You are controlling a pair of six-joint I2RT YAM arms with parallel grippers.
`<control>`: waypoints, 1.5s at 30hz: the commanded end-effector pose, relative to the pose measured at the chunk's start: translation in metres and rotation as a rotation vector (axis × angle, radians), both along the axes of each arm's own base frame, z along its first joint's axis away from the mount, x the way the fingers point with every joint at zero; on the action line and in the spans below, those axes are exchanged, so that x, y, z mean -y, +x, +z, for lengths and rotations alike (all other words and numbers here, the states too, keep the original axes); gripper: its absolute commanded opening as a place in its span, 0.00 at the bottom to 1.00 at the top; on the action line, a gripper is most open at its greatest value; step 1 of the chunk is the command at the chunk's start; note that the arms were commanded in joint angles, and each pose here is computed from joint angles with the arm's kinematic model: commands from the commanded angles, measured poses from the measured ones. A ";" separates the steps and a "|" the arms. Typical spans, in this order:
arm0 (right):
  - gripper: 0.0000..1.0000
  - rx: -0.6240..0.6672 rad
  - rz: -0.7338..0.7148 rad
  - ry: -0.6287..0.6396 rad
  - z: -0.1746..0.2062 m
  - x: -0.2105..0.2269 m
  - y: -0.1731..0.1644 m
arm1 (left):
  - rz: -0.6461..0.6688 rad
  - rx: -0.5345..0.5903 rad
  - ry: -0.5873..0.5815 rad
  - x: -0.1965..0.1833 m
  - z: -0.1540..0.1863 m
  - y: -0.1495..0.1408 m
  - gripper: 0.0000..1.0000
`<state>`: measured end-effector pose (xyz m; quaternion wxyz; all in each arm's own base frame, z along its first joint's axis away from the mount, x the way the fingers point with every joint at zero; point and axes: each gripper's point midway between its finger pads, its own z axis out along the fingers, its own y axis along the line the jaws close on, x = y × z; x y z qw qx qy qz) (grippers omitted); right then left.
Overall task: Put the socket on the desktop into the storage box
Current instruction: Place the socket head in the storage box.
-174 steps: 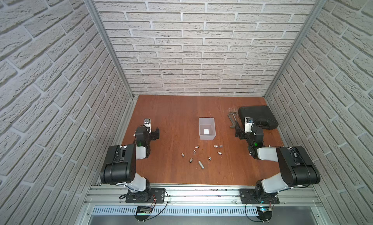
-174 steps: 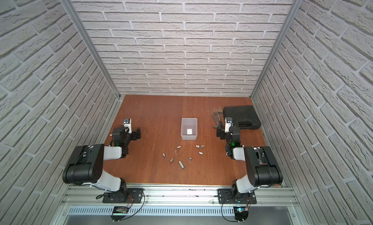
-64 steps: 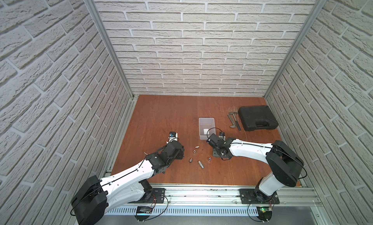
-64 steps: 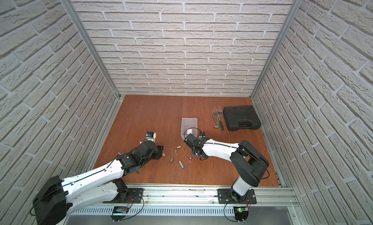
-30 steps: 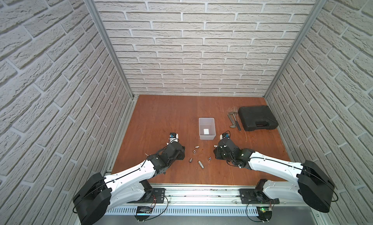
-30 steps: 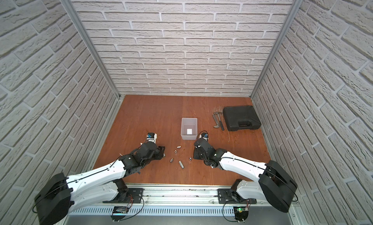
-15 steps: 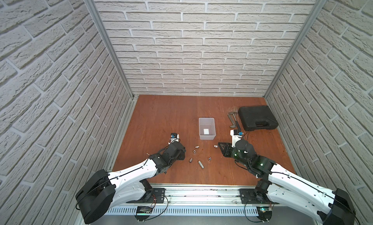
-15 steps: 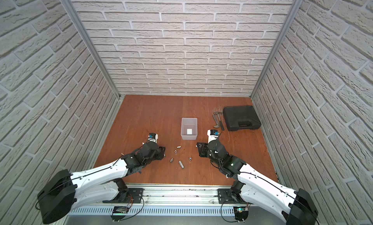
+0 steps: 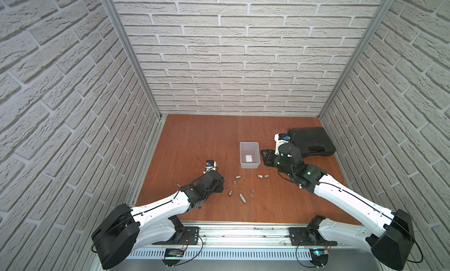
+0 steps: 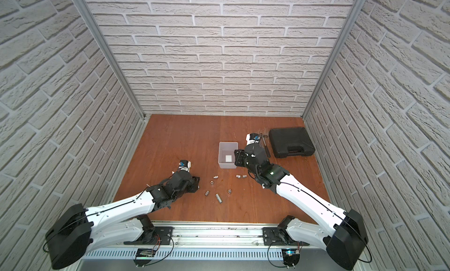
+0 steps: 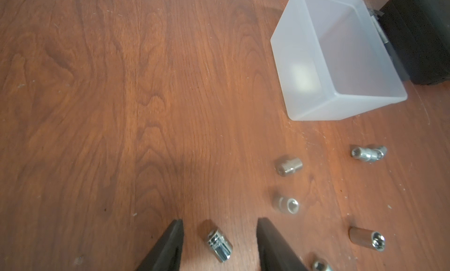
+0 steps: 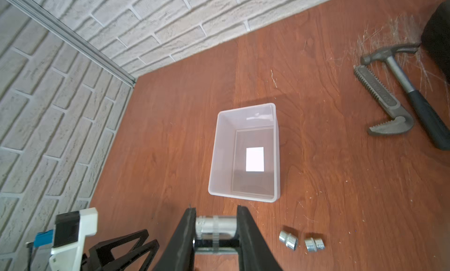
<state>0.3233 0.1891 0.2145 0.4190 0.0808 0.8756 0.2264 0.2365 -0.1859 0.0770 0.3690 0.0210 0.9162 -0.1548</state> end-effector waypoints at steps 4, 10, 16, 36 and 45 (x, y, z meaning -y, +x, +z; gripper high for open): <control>0.02 -0.093 0.095 -0.025 -0.013 -0.028 0.020 | 0.006 0.036 -0.012 0.002 0.013 0.006 0.55; 0.02 -0.136 0.113 -0.035 -0.030 -0.045 0.041 | 0.011 0.031 -0.007 0.000 0.008 0.005 0.55; 0.02 -0.175 0.114 -0.039 -0.049 -0.050 0.054 | 0.027 0.037 0.000 -0.007 0.007 0.004 0.56; 0.60 -0.099 0.128 -0.068 -0.029 -0.036 0.042 | 0.034 0.012 0.019 -0.010 -0.001 0.005 0.62; 0.47 -0.024 0.157 -0.105 -0.036 -0.009 -0.023 | 0.018 -0.023 0.003 -0.004 -0.009 0.000 0.61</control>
